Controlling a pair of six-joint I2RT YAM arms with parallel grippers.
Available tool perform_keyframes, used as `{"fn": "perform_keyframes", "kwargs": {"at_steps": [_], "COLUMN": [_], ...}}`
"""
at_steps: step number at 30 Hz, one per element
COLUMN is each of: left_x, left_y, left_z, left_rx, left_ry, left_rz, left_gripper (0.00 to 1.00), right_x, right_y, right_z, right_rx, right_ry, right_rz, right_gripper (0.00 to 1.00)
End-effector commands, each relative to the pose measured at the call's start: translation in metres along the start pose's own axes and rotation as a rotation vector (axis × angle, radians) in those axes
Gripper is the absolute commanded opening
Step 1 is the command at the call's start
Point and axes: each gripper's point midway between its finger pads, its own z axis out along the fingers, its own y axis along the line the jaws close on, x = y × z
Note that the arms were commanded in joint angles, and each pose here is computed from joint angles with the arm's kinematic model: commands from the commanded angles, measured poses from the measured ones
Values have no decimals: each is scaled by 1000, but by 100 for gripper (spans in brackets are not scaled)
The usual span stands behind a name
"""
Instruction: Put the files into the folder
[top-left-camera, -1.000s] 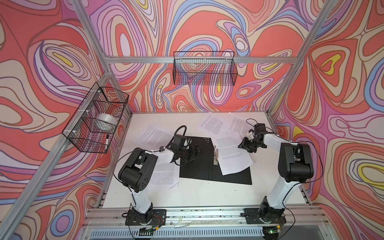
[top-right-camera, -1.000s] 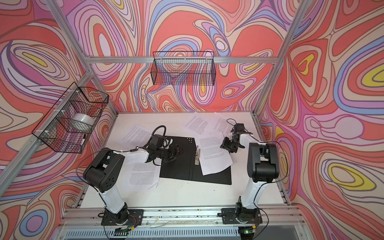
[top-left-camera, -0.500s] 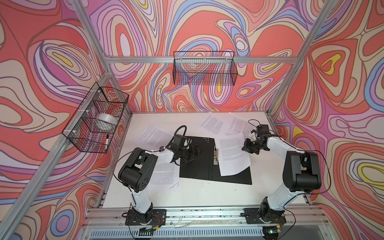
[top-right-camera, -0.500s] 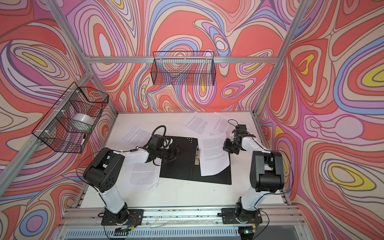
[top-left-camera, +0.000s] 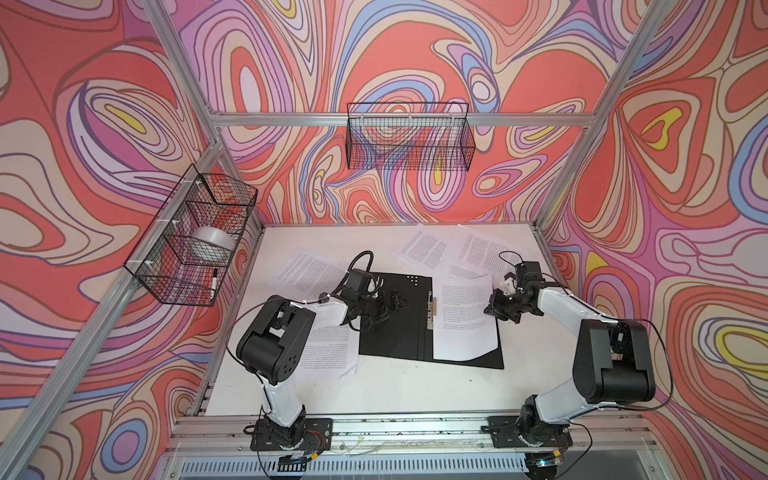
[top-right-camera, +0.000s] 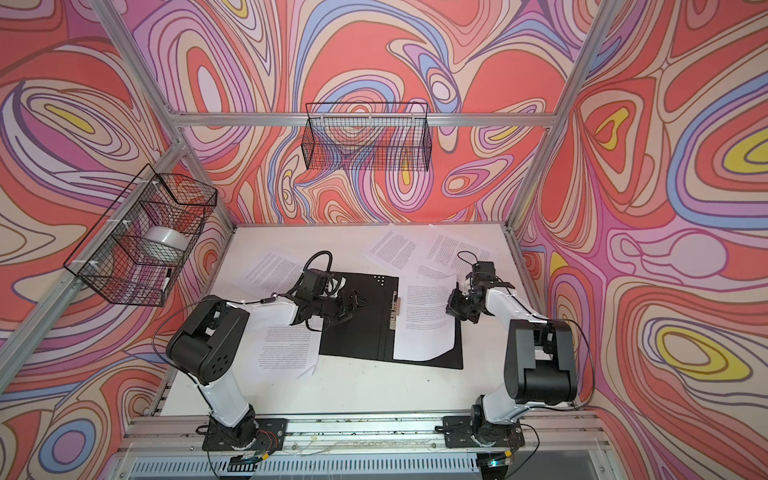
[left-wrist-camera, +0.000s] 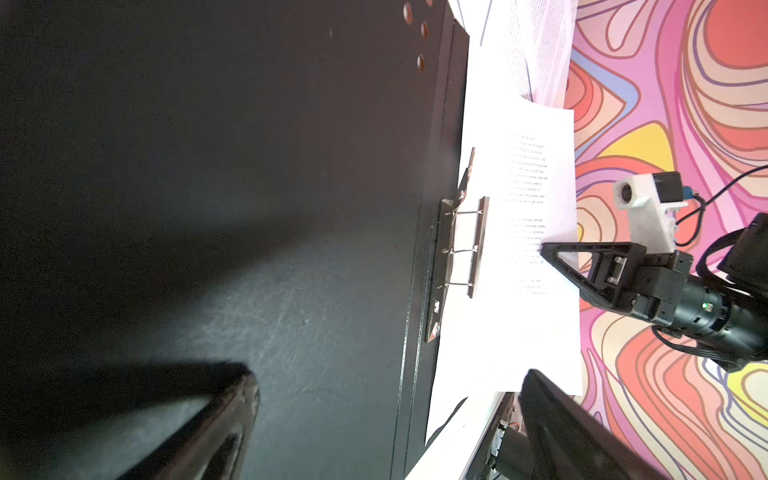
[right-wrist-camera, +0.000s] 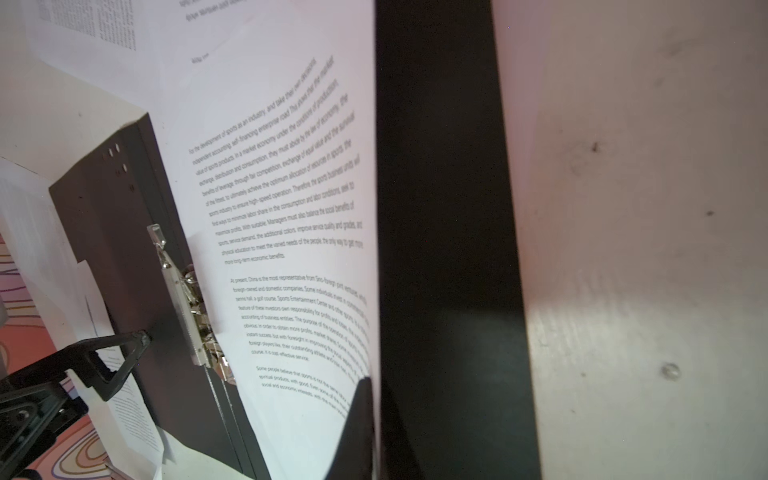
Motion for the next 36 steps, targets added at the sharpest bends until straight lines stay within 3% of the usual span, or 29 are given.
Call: {"fn": "perform_keyframes", "kwargs": {"at_steps": [1, 26, 36], "left_x": [46, 45, 46], "left_y": [95, 96, 98], "left_z": [2, 4, 5], "left_rx": [-300, -295, -291], "left_ry": [108, 112, 111], "left_rz": [-182, -188, -194], "left_gripper": [99, 99, 99], "right_x": [-6, 11, 10], "right_y": [7, -8, 0], "right_z": [-7, -6, -3], "right_rx": [-25, 34, -13], "right_ry": [-34, 0, -1], "right_rz": [5, -34, -18], "right_gripper": [0, 0, 0]}}
